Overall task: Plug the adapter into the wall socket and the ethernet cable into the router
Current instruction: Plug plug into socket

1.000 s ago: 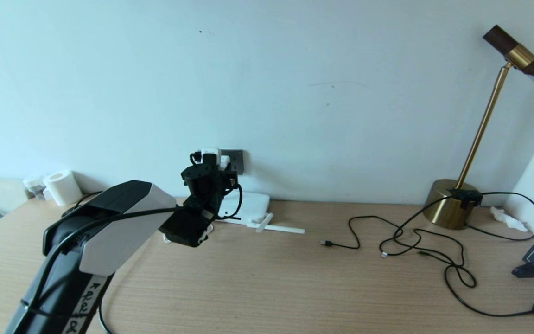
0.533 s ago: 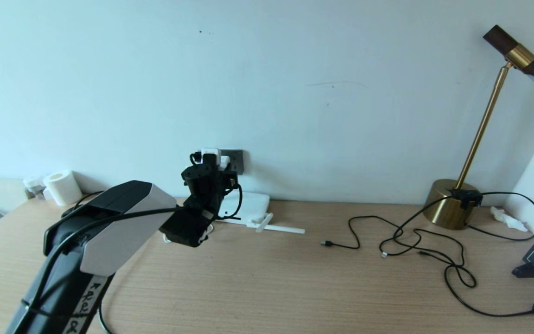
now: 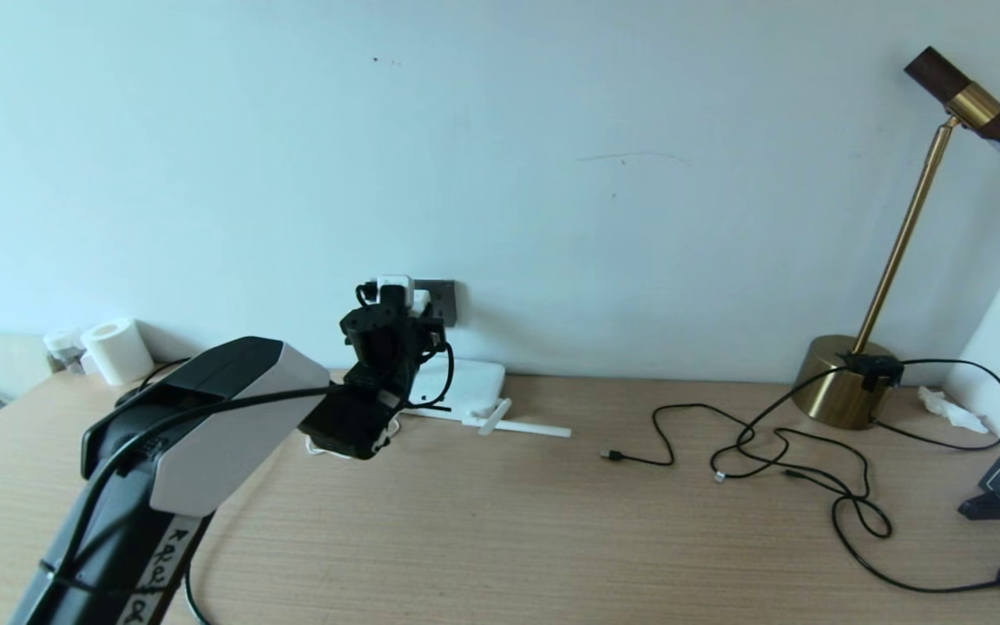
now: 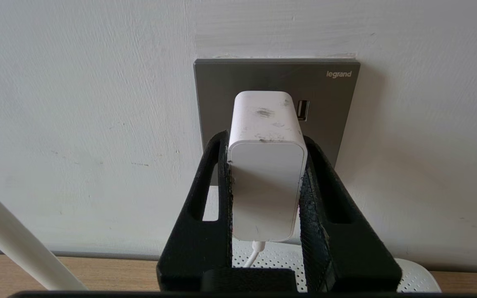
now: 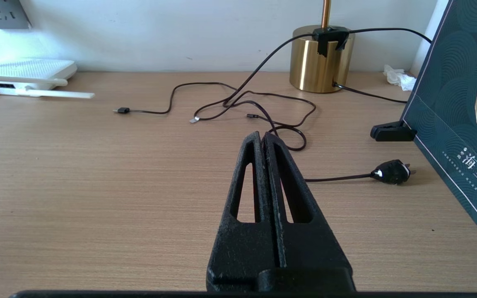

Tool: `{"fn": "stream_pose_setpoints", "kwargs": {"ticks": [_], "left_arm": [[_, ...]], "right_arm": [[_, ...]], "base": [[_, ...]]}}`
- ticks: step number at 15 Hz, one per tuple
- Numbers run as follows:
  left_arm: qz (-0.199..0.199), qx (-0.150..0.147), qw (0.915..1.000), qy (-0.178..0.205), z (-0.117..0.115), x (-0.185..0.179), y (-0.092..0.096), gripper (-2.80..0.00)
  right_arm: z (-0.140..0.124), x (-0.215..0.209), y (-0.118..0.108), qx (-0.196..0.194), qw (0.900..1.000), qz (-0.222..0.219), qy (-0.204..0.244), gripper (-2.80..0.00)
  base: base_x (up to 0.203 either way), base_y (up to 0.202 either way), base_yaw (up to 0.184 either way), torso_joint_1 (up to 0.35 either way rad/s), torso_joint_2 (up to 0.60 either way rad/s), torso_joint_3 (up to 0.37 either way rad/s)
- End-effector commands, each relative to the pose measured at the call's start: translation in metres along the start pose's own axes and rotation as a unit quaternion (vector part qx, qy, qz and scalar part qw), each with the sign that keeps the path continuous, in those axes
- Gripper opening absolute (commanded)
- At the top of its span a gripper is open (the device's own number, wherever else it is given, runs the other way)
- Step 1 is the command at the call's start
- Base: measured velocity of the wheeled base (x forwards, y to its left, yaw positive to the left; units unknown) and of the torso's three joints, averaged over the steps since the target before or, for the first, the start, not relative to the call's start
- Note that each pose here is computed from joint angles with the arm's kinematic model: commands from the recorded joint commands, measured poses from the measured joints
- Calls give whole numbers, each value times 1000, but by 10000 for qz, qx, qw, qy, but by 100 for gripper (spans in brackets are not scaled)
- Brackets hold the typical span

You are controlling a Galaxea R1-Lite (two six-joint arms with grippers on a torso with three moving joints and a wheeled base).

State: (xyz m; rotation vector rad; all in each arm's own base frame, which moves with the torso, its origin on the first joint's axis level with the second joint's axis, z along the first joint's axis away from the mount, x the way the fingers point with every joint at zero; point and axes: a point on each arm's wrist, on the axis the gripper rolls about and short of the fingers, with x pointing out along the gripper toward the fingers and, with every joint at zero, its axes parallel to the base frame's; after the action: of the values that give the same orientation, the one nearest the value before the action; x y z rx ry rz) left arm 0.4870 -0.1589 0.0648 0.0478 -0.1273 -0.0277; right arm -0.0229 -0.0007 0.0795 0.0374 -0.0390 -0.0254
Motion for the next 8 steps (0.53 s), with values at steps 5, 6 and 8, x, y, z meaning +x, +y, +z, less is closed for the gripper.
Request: {"fn": "stream_pose_setpoints", "kwargs": {"ticks": [5,6,8], "left_arm": [[48,-10,10000,-38,2,1,1,-280],[47,-7,10000,-30,2,2,1,-280],[45,0,10000,-7,1,2,0,-280]], "right_arm": [[-3,1,0,-1,10000,0,51,-280],[-3,1,0,-1,10000,-2,49,-280],[-3,1,0,-1,10000,-2,54,-280]], "base": [[0,0,0,0,0,0],[0,0,0,0,0,0],[0,0,0,0,0,0]]}}
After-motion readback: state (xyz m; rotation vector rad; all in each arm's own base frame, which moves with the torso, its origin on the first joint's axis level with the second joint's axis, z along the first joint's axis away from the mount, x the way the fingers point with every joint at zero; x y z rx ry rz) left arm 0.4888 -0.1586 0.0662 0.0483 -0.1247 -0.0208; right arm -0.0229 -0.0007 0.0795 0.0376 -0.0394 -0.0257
